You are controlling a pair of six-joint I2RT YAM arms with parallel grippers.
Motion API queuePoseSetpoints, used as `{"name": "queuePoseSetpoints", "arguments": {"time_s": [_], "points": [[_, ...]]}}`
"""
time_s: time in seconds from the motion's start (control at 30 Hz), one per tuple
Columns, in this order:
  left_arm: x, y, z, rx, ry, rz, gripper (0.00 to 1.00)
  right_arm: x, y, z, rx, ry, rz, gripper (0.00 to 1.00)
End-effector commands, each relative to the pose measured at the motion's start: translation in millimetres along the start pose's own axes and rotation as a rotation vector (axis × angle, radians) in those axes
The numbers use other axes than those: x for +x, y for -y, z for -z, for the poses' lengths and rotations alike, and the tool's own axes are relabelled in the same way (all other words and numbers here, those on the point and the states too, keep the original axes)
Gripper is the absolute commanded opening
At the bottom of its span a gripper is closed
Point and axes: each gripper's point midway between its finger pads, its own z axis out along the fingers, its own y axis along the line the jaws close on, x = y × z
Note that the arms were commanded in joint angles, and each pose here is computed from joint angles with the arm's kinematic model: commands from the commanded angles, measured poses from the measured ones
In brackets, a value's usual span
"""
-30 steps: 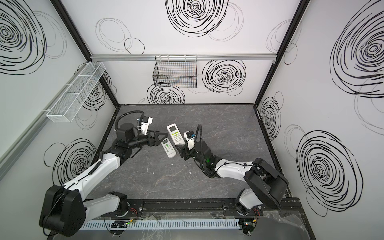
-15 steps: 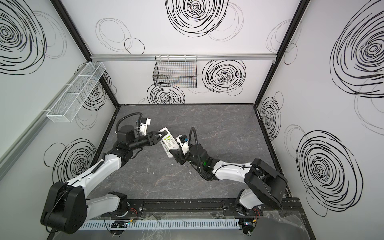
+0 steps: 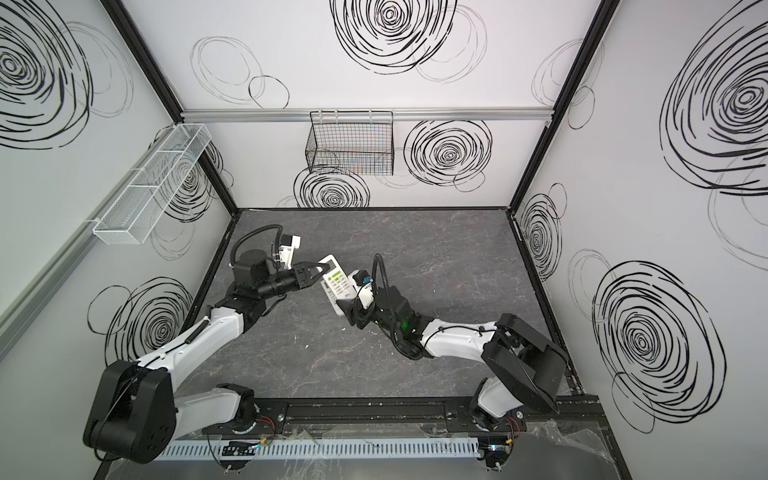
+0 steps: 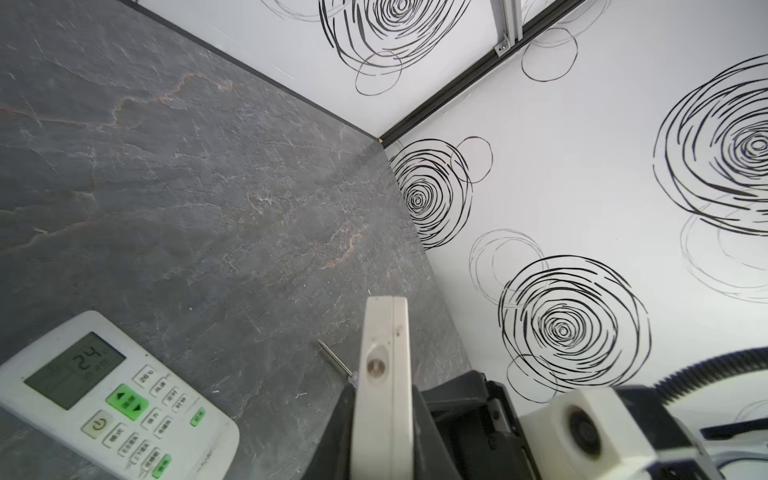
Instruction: Unload the batteries from the remote control
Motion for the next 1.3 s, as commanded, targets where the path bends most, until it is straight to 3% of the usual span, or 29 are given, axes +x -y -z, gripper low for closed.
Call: {"name": "queuePoseSetpoints", "arguments": {"time_s": [0.0,0.07,0.37,0.47,0.63,0.73,0.97,1.27], "points": [[-9.0,2.0,2.3,0.013,0.038,-0.043,0.12,-34.7,-5.8,5.1,0.017,0.103,0.048,0.91],[-10.1,1.1,2.9,0.009,0.041,-0.045,0.13,-36.1,-5.8,12.3,0.039,0.12,0.102,1.0],[-16.4,5.0,4.6,0.025,0.051,-0.001,0.1,-34.6,12.1,55.8,0.312,0.181,0.437,1.0],[-15.7,6.5,4.9,0.034,0.048,-0.002,0.09,-32.8,24.3,63.1,0.376,0.176,0.441,1.0],[-18.3,2.7,6.3,0.022,0.058,0.015,0.06,-30.7,15.5,56.0,0.334,0.169,0.437,1.0],[-17.6,2.9,5.7,0.022,0.058,0.017,0.06,-23.8,7.5,53.4,0.348,0.171,0.509,1.0],[-17.2,6.2,3.8,0.042,0.051,0.099,0.07,-11.6,1.7,44.4,0.509,0.155,0.728,1.0],[-16.2,10.9,2.8,0.065,0.04,0.132,0.0,-3.0,23.3,27.9,0.721,0.099,0.774,1.0]]}}
